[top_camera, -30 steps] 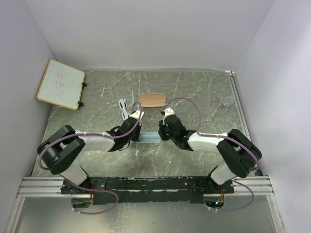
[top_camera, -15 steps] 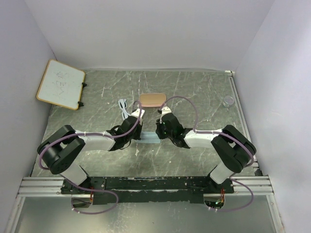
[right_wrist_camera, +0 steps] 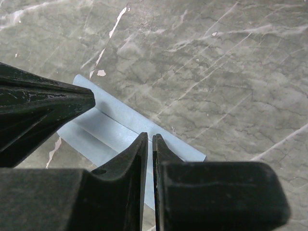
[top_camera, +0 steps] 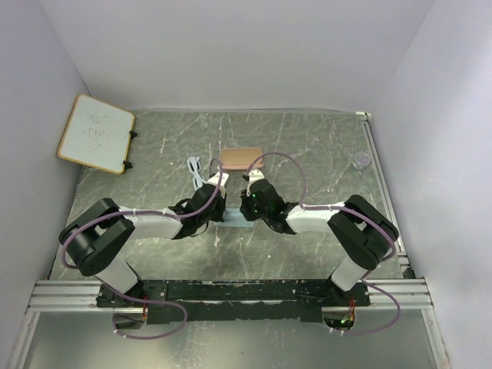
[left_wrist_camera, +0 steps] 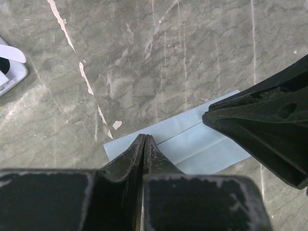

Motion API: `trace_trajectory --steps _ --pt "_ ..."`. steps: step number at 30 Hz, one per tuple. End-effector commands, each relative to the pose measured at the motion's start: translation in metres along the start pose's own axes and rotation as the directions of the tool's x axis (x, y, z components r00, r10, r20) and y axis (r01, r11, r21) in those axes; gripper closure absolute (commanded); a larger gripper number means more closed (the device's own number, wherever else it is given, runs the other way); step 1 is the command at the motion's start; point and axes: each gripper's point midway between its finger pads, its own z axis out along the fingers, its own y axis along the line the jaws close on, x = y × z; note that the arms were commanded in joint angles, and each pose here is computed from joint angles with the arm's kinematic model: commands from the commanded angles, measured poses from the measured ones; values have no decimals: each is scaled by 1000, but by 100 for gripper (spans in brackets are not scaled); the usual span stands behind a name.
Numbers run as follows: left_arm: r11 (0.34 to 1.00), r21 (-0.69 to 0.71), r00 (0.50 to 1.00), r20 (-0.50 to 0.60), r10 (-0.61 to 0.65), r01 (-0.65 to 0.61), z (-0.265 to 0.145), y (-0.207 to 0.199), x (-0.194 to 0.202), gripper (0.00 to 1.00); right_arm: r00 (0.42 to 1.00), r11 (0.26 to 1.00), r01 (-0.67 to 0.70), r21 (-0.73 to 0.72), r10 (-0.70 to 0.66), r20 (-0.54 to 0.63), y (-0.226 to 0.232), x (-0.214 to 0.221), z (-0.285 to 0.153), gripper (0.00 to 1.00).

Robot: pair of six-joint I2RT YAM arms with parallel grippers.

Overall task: Organize the sunglasses
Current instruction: Fold the glasses cleaning cloth at the center of the board, then adjust the glasses cleaning cloth at the center of the board.

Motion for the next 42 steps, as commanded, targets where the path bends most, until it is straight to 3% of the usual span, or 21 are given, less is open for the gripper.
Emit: trace_trajectory --steps 1,15,42 --pt "999 43 1000 7 -17 16 0 -12 2 88 1000 1000 6 -17 -6 21 9 -8 6 90" --pt "1000 26 999 -41 -11 13 8 -11 21 93 1000 999 22 -30 -22 -1 19 2 8 90" --pt "1000 21 999 -41 -9 10 8 -11 19 93 999 997 1 -74 -5 -52 29 23 -24 90"
